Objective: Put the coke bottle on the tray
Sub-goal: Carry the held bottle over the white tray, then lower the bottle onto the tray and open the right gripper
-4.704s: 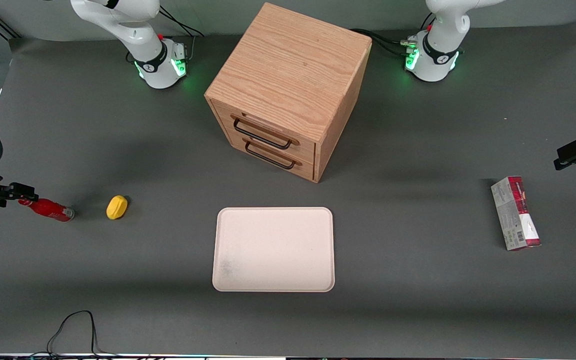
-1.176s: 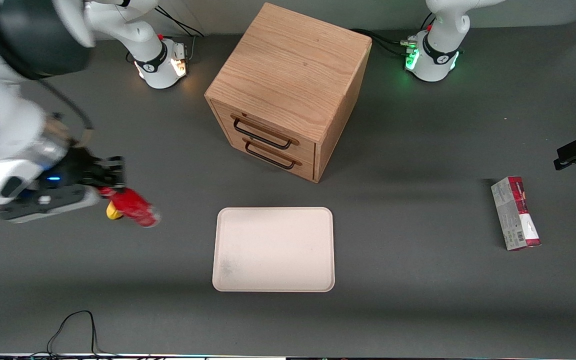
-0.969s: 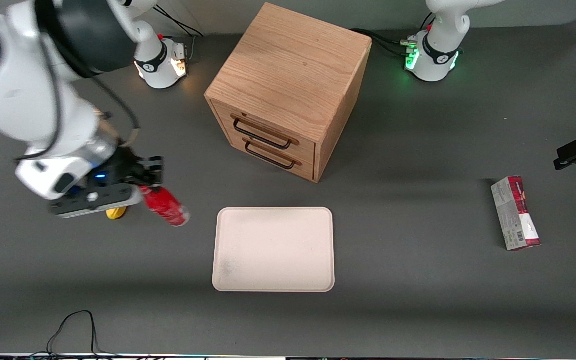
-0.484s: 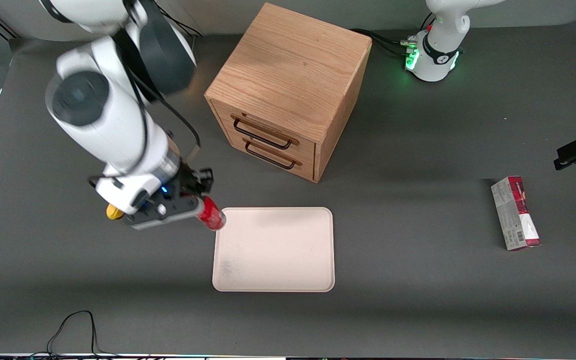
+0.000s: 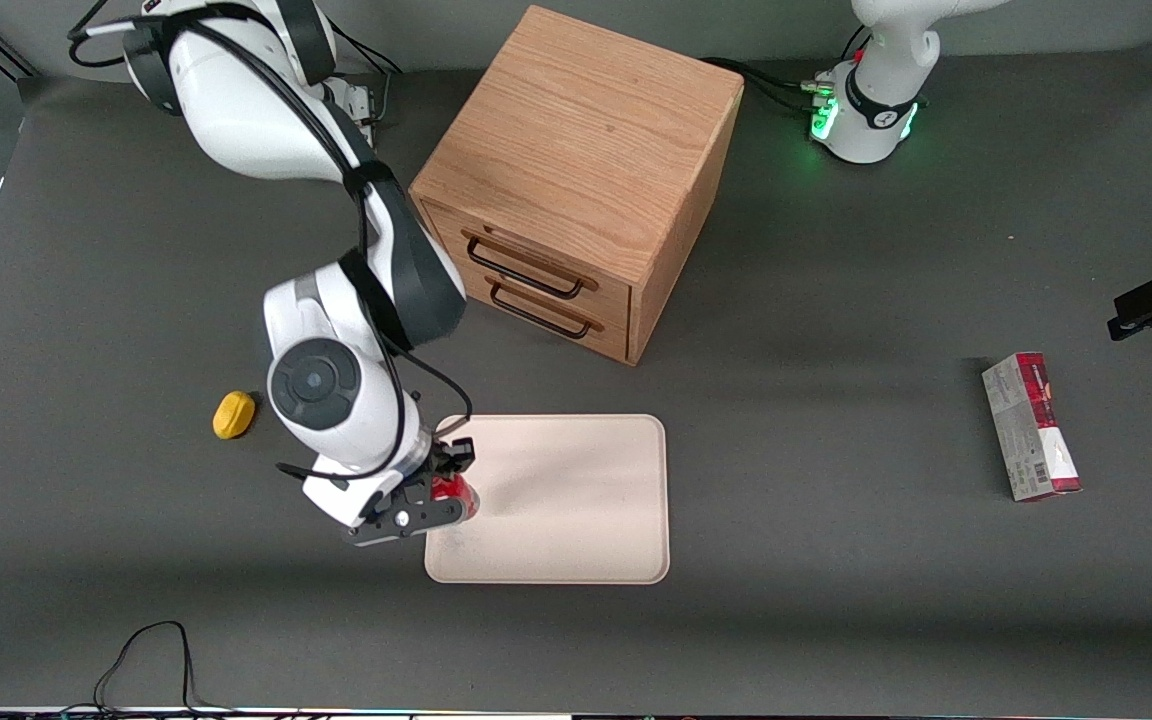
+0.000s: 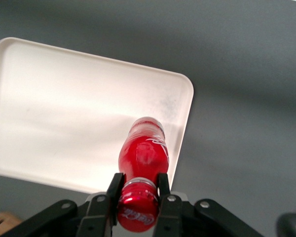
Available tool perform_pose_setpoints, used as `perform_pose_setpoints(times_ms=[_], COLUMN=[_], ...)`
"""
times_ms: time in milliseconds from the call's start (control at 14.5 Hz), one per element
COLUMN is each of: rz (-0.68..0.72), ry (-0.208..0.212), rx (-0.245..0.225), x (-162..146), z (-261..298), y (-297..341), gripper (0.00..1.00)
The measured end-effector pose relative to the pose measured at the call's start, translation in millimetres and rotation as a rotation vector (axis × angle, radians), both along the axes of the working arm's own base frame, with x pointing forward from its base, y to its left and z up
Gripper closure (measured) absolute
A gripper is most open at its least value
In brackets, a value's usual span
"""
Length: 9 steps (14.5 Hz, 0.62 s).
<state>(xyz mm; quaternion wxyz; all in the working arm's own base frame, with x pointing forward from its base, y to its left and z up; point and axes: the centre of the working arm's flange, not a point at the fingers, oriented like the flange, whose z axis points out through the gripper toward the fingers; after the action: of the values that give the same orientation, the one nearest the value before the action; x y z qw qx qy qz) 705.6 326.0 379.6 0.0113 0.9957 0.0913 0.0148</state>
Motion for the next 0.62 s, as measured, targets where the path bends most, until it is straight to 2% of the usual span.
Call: perform_pose_setpoints(times_ms=[346, 623], rz=[-0.001, 0.000], ry=[-0.004, -0.013], rx=[0.000, 0.003], x=[11, 12], z=[-61, -59], y=[2, 3], gripper=[0.68, 0.64])
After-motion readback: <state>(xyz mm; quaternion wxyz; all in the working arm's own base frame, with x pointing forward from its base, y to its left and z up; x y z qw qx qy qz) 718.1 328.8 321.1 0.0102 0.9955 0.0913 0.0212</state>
